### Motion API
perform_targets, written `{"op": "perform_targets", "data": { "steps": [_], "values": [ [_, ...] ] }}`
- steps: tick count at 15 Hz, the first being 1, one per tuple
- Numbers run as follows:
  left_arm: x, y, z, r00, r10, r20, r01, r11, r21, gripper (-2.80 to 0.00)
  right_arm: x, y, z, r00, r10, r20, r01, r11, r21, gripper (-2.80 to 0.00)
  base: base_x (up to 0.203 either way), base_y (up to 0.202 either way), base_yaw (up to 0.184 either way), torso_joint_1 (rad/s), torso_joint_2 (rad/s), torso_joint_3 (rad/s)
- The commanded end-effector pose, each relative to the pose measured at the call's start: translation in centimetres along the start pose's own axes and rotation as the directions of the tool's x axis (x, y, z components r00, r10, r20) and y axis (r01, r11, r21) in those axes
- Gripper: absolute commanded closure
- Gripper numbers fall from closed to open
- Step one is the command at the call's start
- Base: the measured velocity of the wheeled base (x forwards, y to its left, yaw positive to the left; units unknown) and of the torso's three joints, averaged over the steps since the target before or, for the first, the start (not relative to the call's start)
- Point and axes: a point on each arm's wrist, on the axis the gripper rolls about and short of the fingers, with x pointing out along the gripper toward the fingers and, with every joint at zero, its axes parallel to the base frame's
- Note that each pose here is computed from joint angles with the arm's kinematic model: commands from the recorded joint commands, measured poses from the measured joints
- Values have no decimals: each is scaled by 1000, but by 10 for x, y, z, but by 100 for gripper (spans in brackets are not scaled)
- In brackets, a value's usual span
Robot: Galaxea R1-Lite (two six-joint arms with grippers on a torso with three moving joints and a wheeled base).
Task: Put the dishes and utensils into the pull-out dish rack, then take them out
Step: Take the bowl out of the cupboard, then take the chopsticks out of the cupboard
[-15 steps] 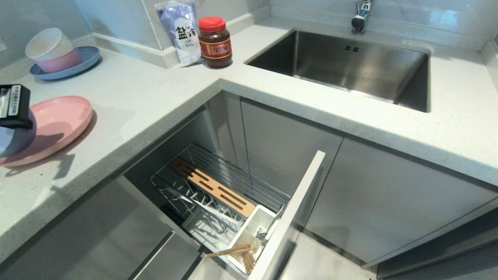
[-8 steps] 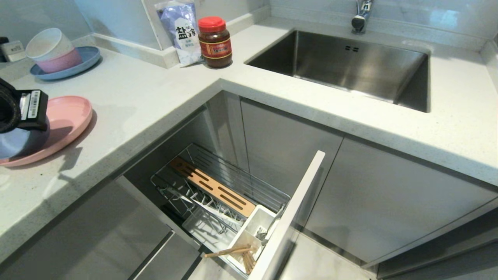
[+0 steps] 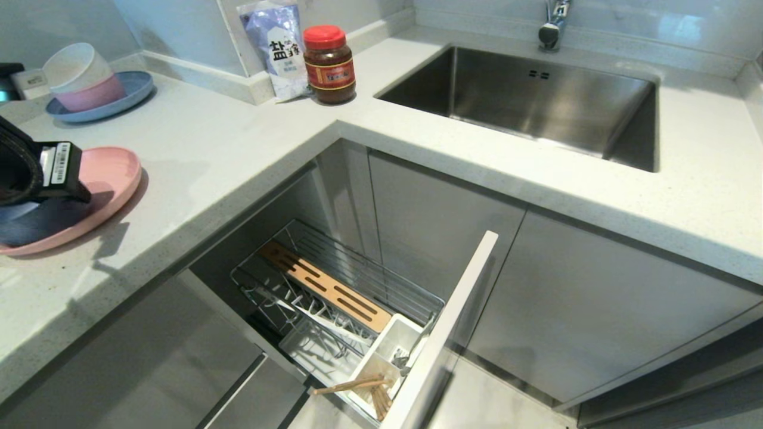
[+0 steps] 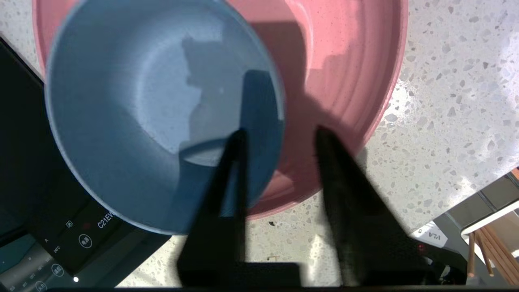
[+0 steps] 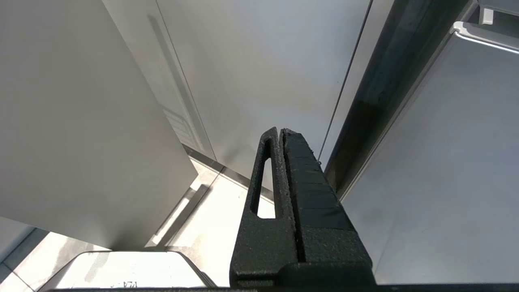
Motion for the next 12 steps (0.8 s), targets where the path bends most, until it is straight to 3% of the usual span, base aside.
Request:
{"op": "perform_targets", "data": {
  "steps": [1,7,10,12],
  "values": [
    [-3,1,-1,1000,2,1,-2,1000,-2,-280,0,0,-1,1000,0,2,0,1000,0,0,0,0,0,0,0,0],
    [-23,7,-6,999,2,50,-1,1000,-26,-280,0,0,0,1000,1,4,-1,1000,0,0,0,0,0,0,0,0],
    [-49,13,-14,991,-22,135,29,998,-48,-280,0,0,0,1000,0,3,0,1000,0,0,0,0,0,0,0,0],
    [-59,16,-14,967,-43,252,63,995,-72,-280,0,0,0,1000,1,3,-1,1000,0,0,0,0,0,0,0,0]
  ]
}}
